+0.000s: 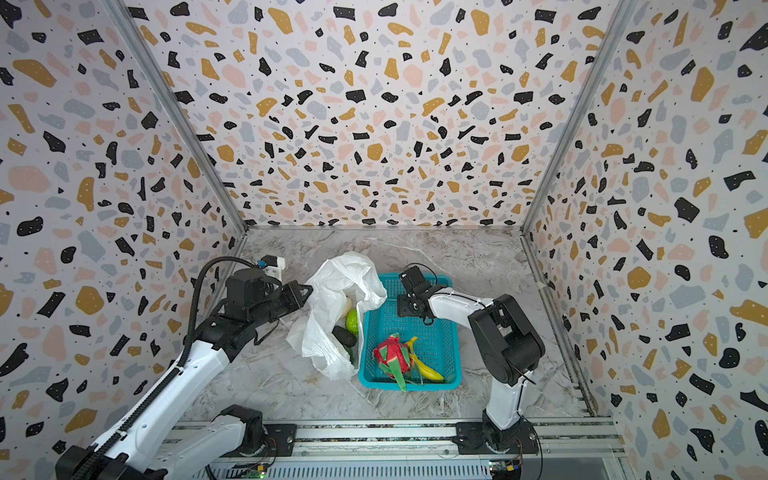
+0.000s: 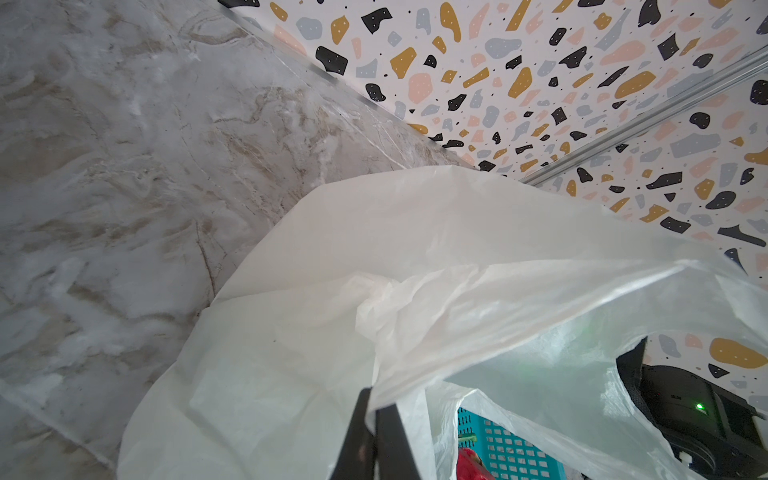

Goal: Place the fruits into the plastic bag
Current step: 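Lower the right gripper onto the dark avocado in the basket and grasp, then carry the dark avocado with the right gripper into the bag opening, then release the avocado inside the bag and withdraw the right gripper, then lower the right gripper onto the red dragon fruit and grasp it, then lift the dragon fruit with the right gripper into the bag opening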

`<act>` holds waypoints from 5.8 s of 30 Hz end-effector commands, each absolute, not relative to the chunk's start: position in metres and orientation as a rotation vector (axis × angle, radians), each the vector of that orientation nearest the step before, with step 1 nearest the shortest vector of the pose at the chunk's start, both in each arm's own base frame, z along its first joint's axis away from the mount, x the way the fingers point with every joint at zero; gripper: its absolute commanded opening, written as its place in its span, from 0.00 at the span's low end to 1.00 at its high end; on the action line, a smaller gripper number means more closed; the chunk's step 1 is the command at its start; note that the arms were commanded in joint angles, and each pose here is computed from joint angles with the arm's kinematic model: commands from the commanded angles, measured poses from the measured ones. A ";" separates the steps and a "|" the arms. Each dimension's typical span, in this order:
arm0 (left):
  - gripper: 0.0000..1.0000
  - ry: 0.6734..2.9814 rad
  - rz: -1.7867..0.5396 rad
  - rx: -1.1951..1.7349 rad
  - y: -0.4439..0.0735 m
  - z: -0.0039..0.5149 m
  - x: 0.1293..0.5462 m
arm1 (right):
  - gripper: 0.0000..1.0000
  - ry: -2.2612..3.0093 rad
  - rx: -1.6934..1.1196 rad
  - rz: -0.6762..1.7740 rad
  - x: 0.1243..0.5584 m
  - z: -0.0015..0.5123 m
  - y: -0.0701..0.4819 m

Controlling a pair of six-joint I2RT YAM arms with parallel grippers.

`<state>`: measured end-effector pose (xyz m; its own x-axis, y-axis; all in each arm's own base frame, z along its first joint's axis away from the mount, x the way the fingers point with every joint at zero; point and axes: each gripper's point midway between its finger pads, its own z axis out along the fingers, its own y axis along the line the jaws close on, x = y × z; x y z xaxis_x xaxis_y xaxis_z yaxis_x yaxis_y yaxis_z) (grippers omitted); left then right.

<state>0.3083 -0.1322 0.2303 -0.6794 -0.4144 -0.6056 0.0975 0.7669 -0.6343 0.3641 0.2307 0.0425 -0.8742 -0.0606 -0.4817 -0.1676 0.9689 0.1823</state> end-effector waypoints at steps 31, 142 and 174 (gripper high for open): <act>0.00 2.149 -0.837 -0.238 -0.132 0.235 0.313 | 0.33 1.635 -0.961 0.871 0.198 0.355 0.391; 0.00 2.208 -0.715 -0.292 -0.120 0.217 0.325 | 0.30 2.263 -0.477 0.686 0.244 0.200 0.236; 0.00 2.166 -0.557 -0.263 -0.100 0.248 0.325 | 0.40 2.024 -0.694 0.879 0.270 0.288 0.380</act>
<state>0.3241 -0.1096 0.2313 -0.6481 -0.3972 -0.6498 0.0046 0.8512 -0.5249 0.2539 0.3819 0.2240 -0.5656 -0.3136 -0.7628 -0.7333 0.6145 0.2911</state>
